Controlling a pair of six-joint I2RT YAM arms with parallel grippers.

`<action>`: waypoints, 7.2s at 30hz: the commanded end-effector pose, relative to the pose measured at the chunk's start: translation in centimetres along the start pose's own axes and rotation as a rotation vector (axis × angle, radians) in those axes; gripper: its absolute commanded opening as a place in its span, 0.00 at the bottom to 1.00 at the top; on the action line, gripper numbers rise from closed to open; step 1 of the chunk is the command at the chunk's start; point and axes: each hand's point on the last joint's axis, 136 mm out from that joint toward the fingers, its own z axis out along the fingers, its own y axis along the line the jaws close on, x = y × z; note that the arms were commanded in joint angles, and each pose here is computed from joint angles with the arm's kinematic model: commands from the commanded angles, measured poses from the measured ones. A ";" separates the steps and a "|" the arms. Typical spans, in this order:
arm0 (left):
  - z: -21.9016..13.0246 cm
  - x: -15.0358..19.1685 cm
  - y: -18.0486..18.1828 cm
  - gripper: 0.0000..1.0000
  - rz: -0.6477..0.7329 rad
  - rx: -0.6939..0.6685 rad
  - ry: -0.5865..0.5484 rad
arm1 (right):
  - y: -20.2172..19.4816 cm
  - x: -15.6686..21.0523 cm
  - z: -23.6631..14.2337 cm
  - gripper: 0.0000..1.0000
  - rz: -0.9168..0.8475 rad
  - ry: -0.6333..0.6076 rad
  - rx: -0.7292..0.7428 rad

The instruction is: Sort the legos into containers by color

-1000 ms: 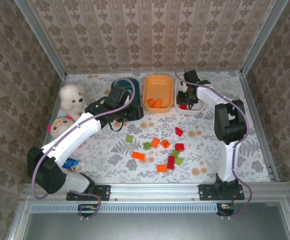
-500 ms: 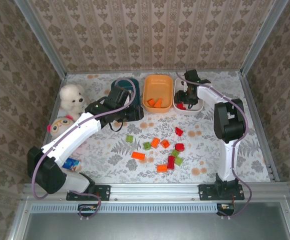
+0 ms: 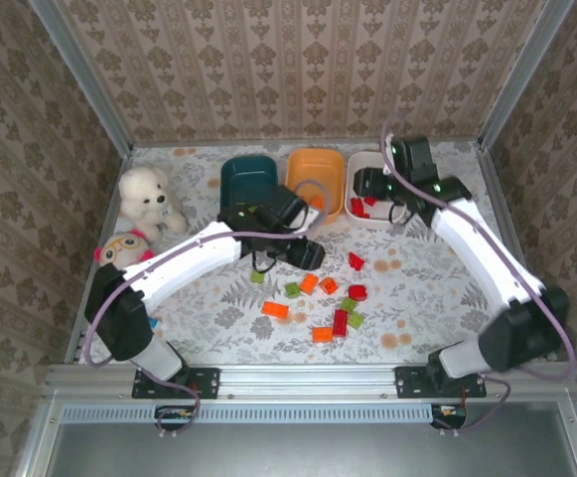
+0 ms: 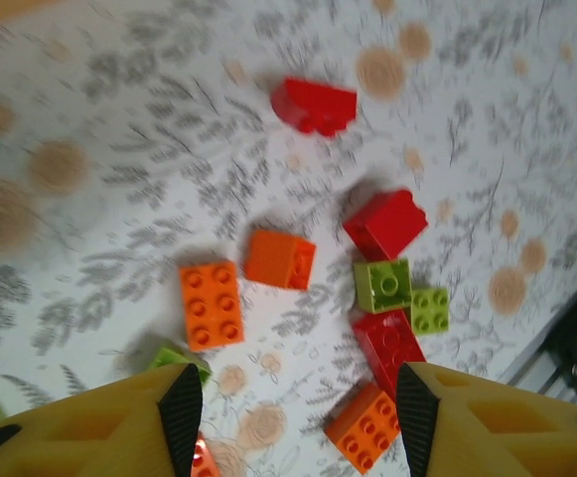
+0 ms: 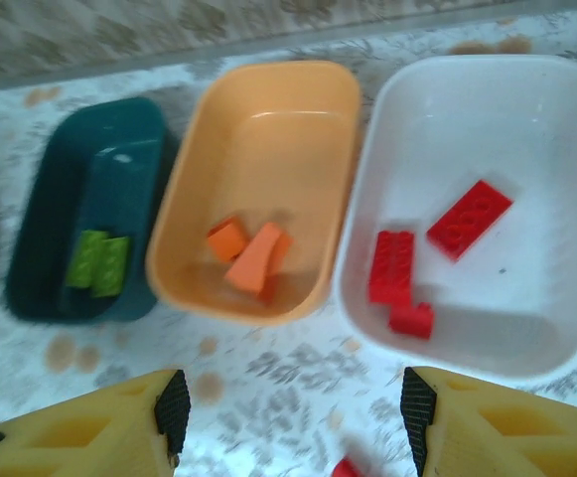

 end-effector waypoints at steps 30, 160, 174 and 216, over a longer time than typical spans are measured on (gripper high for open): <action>-1.0 6.0 5.9 0.59 -0.434 -0.306 0.013 | 2.5 17.0 -9.6 0.61 -0.035 0.308 -0.089; -18.1 7.0 16.5 0.63 -0.827 -0.282 -0.540 | 17.9 29.0 5.5 0.75 -1.067 0.688 -0.430; -23.5 12.3 15.4 0.63 -0.871 -0.396 -0.692 | 17.1 32.1 10.0 0.75 -1.086 0.814 -0.257; -14.1 3.0 12.1 0.61 -0.589 -0.092 -0.467 | 8.6 2.9 13.5 0.28 -0.225 0.243 0.075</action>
